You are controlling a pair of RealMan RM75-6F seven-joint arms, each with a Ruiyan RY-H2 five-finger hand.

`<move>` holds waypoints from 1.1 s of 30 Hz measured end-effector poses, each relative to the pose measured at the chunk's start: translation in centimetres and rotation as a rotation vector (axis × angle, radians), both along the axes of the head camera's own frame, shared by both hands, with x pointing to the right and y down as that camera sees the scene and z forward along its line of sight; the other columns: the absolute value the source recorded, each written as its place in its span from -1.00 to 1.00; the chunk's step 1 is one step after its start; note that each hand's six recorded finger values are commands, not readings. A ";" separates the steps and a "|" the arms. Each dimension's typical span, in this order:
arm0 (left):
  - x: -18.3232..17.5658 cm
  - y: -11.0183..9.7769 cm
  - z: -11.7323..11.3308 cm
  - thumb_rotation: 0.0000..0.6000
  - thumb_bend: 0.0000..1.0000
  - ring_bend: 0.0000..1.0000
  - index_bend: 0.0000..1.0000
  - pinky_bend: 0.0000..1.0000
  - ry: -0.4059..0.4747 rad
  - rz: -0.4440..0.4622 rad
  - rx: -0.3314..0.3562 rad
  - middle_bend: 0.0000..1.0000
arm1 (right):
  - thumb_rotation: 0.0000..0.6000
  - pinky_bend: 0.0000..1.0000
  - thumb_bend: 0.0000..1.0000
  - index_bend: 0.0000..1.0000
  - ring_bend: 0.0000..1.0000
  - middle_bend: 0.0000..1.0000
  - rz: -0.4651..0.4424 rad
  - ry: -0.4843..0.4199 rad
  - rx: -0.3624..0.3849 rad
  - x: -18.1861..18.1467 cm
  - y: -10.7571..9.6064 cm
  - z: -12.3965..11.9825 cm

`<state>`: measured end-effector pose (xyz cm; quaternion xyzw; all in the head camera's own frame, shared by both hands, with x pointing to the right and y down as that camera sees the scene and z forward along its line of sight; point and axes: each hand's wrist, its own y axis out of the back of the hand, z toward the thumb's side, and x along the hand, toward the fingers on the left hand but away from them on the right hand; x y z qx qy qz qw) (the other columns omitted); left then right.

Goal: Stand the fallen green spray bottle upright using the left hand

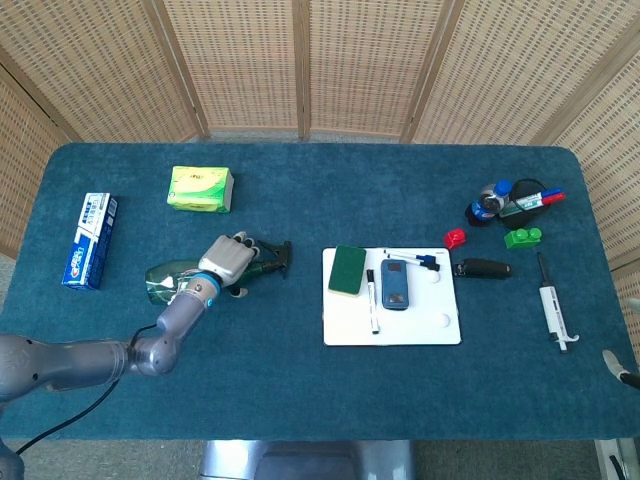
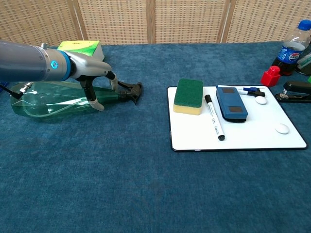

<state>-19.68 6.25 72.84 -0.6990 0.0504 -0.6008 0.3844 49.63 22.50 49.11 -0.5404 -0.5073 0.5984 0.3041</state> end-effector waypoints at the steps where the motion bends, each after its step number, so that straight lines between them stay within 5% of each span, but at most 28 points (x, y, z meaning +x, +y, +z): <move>1: 0.2 0.1 0.1 0.63 -0.43 -0.70 -0.44 -0.33 -0.001 0.005 0.001 -0.58 | 1.00 -0.68 -0.43 -0.55 -0.85 -0.39 0.001 0.000 0.002 0.0 0.0 -0.1; 7: 0.8 -0.1 0.0 0.99 -0.31 -0.40 -0.18 -0.08 0.003 0.015 0.029 -0.29 | 1.00 -0.67 -0.43 -0.55 -0.85 -0.39 0.008 -0.007 0.016 0.2 0.1 -0.3; 23: 0.3 -0.6 0.2 1.00 -0.22 -0.03 0.09 0.23 0.020 -0.031 0.021 0.02 | 1.00 -0.67 -0.43 -0.55 -0.85 -0.39 0.013 -0.044 0.046 0.0 -0.2 -0.7; 33: -0.7 -3.2 -2.2 1.00 -0.22 -0.02 0.07 0.25 0.183 -0.206 0.049 0.01 | 1.00 -0.67 -0.43 -0.55 -0.85 -0.39 0.006 -0.058 0.062 -0.3 -0.4 -0.7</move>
